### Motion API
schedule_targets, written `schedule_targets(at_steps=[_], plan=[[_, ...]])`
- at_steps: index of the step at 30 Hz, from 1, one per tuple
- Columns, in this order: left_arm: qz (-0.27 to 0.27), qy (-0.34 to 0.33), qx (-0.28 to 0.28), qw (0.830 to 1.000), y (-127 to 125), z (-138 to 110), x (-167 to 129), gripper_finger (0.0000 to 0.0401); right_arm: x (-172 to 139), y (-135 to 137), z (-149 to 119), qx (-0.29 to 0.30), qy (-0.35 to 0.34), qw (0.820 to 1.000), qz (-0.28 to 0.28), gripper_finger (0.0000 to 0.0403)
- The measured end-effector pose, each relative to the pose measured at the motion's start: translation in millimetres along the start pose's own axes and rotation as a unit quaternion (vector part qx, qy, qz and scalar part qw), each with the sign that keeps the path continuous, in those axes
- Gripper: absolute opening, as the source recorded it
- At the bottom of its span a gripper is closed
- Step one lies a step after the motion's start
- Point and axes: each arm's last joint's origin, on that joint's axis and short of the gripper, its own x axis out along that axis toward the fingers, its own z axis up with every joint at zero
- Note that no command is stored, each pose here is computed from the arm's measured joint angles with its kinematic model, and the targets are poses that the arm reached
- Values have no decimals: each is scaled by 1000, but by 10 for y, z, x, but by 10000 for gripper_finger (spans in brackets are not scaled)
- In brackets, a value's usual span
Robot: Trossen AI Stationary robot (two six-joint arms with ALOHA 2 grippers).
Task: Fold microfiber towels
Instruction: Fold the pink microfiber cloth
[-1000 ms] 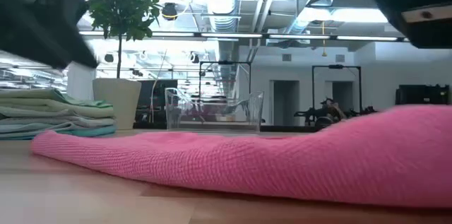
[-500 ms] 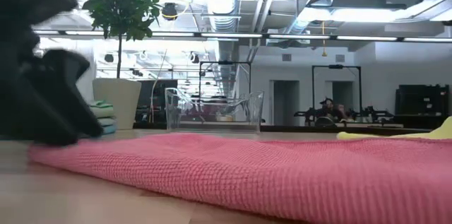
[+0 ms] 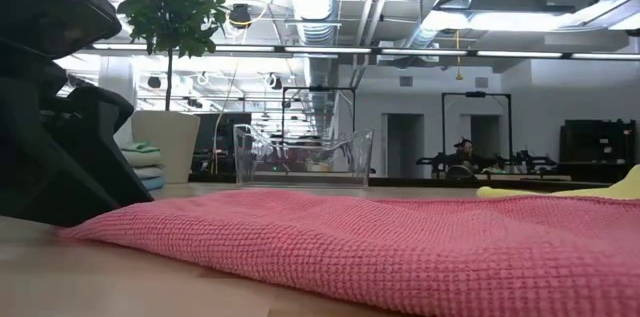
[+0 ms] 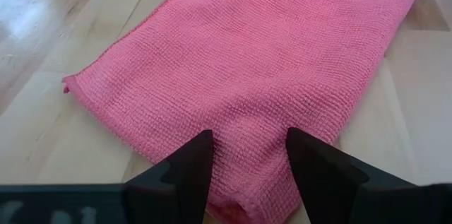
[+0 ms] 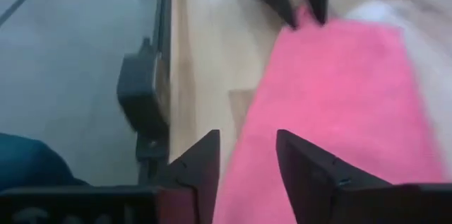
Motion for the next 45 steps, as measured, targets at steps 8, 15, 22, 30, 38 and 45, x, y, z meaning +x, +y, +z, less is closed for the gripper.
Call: schedule_targets(at_steps=[8,15,22,30,38,45], plan=[[0,3,-9,1000,3,-8,0,173,299,107,-580,50,35,998,1,104],[30,31,-7,999,106,-14,52,173,63,-203,-494,-75,95,988,-95,75],[101,41,2,994,335,36,181,173,49,-807,-400,-154,150,952,-217,65],[79,54,-61,994,390,102,244,173,-155,-932,-306,-78,162,970,-165,66],[30,58,-59,996,315,201,107,173,-458,-578,-90,2,85,996,-34,66],[-18,69,-75,995,291,290,20,173,-320,-690,-40,27,20,995,-98,90]])
